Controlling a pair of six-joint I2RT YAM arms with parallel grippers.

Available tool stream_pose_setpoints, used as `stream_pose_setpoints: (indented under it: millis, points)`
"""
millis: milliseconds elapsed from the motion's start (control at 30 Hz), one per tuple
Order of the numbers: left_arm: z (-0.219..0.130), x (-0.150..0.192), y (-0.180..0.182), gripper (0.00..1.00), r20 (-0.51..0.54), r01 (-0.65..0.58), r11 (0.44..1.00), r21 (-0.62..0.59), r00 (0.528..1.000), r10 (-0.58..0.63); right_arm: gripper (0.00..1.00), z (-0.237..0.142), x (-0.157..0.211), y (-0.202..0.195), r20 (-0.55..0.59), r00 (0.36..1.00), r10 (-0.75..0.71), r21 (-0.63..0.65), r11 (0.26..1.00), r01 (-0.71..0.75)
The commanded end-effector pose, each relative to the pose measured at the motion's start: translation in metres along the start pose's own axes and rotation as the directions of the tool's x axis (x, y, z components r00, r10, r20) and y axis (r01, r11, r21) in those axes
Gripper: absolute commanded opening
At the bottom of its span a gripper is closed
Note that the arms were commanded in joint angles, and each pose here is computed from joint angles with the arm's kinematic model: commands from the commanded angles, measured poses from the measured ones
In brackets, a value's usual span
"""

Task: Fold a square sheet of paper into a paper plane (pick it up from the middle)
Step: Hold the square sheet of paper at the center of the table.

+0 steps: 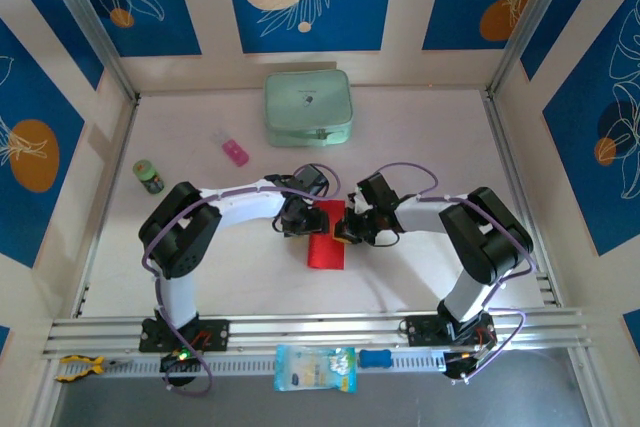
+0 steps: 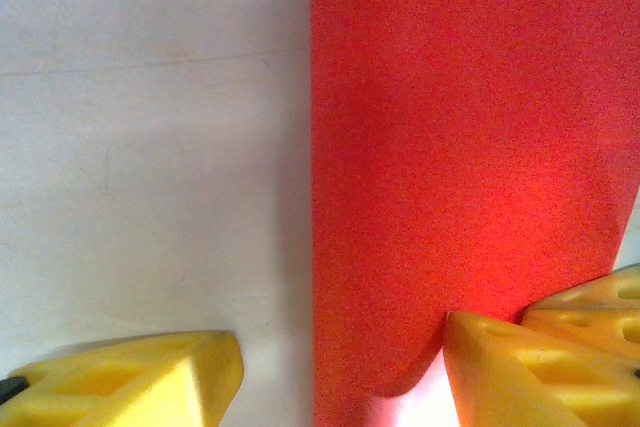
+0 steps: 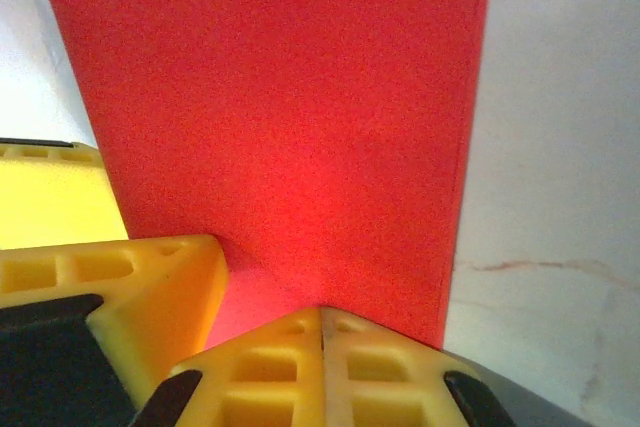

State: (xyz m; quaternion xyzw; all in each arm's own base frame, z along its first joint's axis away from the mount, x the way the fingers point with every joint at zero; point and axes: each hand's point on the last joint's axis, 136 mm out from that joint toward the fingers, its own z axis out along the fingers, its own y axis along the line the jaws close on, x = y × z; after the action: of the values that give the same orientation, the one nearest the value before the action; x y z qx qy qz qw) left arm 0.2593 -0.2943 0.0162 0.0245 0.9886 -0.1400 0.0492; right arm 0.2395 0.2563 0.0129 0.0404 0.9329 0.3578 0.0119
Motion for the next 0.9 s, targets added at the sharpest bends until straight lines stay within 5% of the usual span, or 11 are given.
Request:
stream_pose_setpoints:
  millis: [0, 433, 800, 867]
  points:
    - [0.036, 0.014, 0.02, 0.63, -0.043, -0.008, 0.998, -0.057, 0.999, 0.005, 0.0, 0.007, 0.022, -0.052, -0.061, 0.998, 0.017, 0.181, 0.983, -0.006]
    - [-0.05, -0.017, -0.013, 0.67, 0.18, -0.003, 0.988, 0.155, 0.983, -0.025, 0.0, 0.002, 0.002, -0.049, -0.107, 0.993, -0.053, 0.172, 0.983, 0.071]
    - [-0.058, -0.023, -0.06, 0.02, 0.152, -0.073, 0.846, 0.528, 0.988, -0.01, 0.0, 0.002, 0.001, -0.052, -0.107, 0.994, -0.035, 0.18, 0.982, 0.054]
    - [-0.052, -0.021, -0.062, 0.0, 0.126, -0.064, 0.838, 0.542, 0.992, -0.006, 0.0, 0.002, 0.001, -0.052, -0.107, 0.994, -0.033, 0.182, 0.982, 0.052]
